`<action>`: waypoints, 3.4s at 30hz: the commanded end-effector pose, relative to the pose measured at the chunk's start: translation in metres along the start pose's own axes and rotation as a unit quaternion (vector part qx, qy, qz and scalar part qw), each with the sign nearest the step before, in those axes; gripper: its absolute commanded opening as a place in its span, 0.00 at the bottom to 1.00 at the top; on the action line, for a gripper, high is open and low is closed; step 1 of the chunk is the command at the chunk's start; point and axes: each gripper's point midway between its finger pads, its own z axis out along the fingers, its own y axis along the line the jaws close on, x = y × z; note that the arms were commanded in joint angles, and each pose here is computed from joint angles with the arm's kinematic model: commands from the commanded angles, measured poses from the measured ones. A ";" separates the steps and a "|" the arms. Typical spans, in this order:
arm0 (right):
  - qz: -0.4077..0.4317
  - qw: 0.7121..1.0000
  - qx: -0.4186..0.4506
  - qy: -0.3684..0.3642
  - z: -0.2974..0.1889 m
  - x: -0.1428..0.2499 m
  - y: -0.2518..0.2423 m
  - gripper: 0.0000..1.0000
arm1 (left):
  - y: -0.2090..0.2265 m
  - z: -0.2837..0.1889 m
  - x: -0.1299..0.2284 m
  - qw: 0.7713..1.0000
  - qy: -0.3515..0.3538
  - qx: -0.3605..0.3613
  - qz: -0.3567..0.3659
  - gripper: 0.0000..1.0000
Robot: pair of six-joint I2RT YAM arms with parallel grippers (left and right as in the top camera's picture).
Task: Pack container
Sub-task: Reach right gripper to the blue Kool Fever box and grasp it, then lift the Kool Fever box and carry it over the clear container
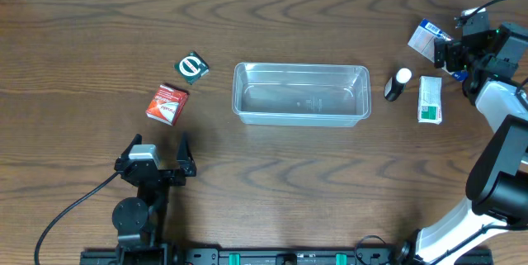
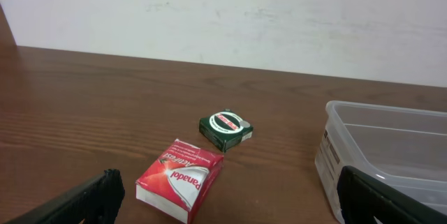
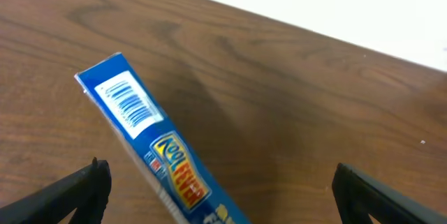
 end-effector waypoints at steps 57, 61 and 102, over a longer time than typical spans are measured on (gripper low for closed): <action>-0.128 0.940 -0.170 -0.265 -0.161 -0.197 0.116 0.01 | 0.002 0.001 0.015 1.000 0.023 -0.002 0.002 0.98; -0.142 0.923 -0.235 -0.270 -0.193 -0.206 0.171 0.01 | 0.002 0.001 0.015 1.000 0.023 -0.002 0.002 0.98; -0.306 0.829 -0.459 -0.089 -0.170 -0.066 0.324 0.01 | 0.002 0.001 0.015 1.000 0.023 -0.002 0.002 0.98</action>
